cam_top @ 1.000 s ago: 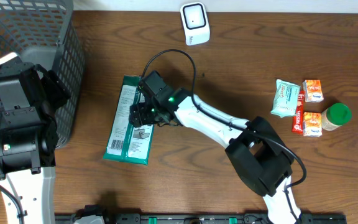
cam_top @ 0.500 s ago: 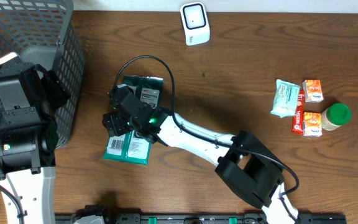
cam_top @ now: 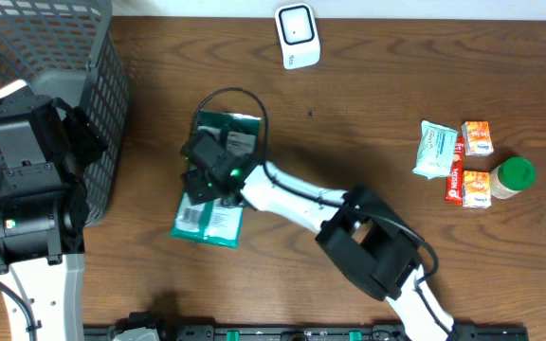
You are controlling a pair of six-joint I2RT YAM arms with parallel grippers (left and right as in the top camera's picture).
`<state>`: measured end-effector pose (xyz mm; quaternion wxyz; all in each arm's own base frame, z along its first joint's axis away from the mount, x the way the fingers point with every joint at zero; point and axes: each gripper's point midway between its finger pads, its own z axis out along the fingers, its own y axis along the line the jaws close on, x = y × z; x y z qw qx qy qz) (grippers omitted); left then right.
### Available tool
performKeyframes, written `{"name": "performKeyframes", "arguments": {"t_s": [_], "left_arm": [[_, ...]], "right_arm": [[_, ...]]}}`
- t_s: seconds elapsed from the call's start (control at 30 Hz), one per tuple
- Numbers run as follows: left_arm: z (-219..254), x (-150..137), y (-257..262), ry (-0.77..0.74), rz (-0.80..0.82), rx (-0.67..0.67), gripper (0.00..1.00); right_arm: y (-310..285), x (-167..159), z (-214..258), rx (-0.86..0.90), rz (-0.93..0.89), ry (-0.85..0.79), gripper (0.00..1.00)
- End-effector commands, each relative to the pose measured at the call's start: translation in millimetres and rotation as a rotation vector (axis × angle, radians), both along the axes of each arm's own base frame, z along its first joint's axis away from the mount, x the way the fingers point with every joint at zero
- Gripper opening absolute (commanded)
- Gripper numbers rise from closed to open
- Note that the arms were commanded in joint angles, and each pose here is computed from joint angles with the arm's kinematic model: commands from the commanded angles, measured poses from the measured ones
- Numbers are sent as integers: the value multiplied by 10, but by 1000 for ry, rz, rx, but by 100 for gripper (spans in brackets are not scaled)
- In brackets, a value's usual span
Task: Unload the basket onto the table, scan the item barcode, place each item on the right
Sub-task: 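Drag the gloves pack right toward the scanner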
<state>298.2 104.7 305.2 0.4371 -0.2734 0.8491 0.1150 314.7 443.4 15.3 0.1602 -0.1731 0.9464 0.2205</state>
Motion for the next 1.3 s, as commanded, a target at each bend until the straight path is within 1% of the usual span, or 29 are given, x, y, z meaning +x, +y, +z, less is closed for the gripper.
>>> {"name": "performKeyframes", "arguments": {"t_s": [0.0, 0.2, 0.37, 0.53, 0.63, 0.77, 0.87, 0.9, 0.93, 1.07, 1.2, 1.27], "left_arm": [[75, -10, 37, -18, 19, 7, 84], [75, -10, 37, -18, 19, 7, 84], [75, -10, 37, -18, 19, 7, 84], [75, -10, 37, -18, 19, 7, 84], [75, -10, 37, -18, 19, 7, 84], [75, -10, 37, -18, 19, 7, 84], [75, -10, 37, -18, 19, 7, 84], [75, -10, 37, -18, 19, 7, 84], [75, -10, 37, -18, 19, 7, 84], [75, -10, 37, -18, 19, 7, 84], [75, -10, 37, -18, 19, 7, 84], [75, -10, 37, -18, 19, 7, 84]], "right_arm": [[-513, 99, -265, -138, -78, 76, 64], [-942, 103, -333, -242, -109, 158, 67], [-1159, 155, -178, -266, -108, 170, 68], [-1207, 321, 315, -198, -94, 83, 69], [-1251, 417, 780, -129, -114, 9, 72], [-1380, 493, 1248, -65, -150, -58, 77], [-1533, 531, 1423, -49, -182, -69, 79], [-1636, 546, 1457, -54, -205, -62, 82], [-1689, 555, 1448, -60, -218, -52, 83], [-1899, 571, 1320, -96, -275, 8, 93], [-1988, 566, 1139, -118, -307, 51, 98], [-1997, 560, 1021, -125, -329, 74, 99]]}}
